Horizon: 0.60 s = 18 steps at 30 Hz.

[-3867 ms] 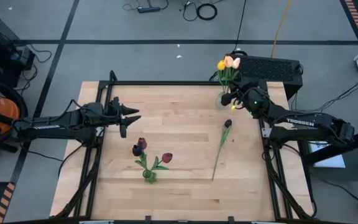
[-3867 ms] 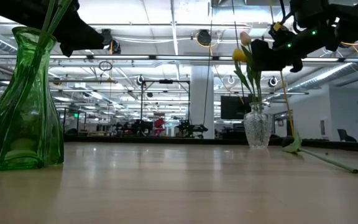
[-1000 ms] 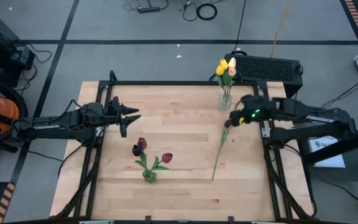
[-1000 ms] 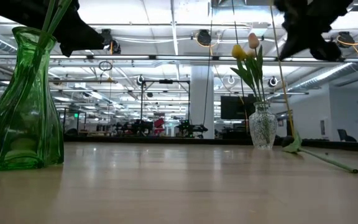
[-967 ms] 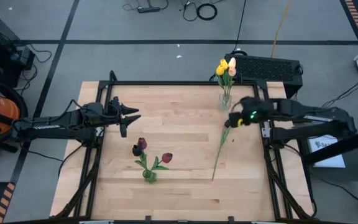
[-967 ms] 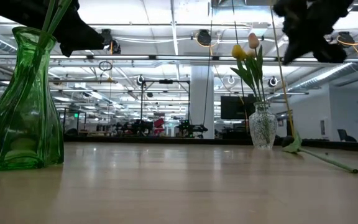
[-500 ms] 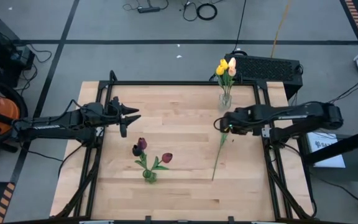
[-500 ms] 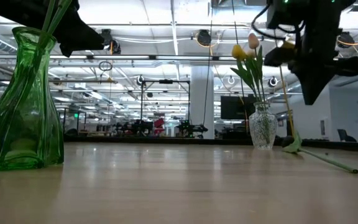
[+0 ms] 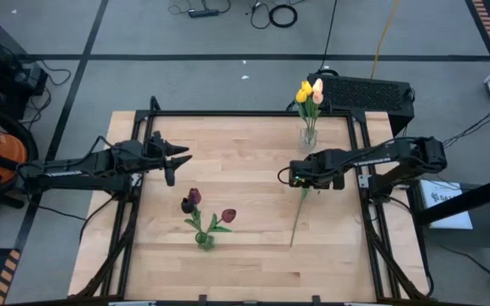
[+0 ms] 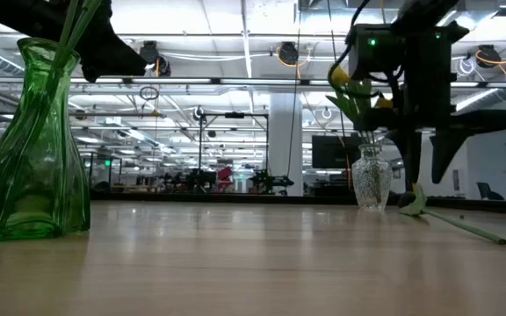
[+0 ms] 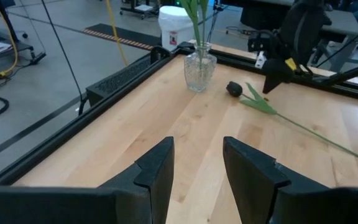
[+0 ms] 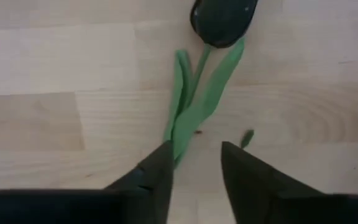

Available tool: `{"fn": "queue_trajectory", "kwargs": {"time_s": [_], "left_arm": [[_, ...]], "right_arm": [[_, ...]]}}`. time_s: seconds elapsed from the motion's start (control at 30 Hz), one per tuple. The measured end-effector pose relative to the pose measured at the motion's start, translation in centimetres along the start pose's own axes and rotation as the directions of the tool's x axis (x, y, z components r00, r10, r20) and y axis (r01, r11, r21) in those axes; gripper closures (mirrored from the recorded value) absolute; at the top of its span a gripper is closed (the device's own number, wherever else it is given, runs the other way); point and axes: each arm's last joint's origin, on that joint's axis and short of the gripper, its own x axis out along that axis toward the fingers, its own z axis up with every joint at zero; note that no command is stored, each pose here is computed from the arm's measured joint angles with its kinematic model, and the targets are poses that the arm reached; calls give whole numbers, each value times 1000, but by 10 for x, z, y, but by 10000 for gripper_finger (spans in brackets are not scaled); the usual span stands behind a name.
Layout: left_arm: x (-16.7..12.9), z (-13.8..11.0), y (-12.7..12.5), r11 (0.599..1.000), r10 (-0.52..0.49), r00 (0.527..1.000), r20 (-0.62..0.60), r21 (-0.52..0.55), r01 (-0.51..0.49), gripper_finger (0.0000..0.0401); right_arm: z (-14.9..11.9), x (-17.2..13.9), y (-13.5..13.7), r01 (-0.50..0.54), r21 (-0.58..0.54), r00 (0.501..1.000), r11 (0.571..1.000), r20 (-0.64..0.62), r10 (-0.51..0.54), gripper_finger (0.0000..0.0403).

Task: Sort flowers into vase by color
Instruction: Put the black flower into the green vase

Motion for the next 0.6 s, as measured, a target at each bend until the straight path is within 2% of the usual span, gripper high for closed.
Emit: {"fn": "queue_trajectory", "kwargs": {"time_s": [0.17,0.33,0.5,0.6], "left_arm": [[0,0,0,1000,2,1000,-5,1,-2,255],[0,-1,0,1000,3,1000,-15,3,-3,255],[0,-3,1,1000,6,999,-33,7,-5,255],[0,-5,1,1000,8,999,-47,12,-8,255]], "right_arm": [[-1,17,5,71,18,997,997,11,-72,221],[-2,35,14,95,19,995,995,13,-96,185],[-2,53,25,86,10,996,996,22,-86,185],[-3,62,27,112,-6,994,994,18,-112,217]]}}
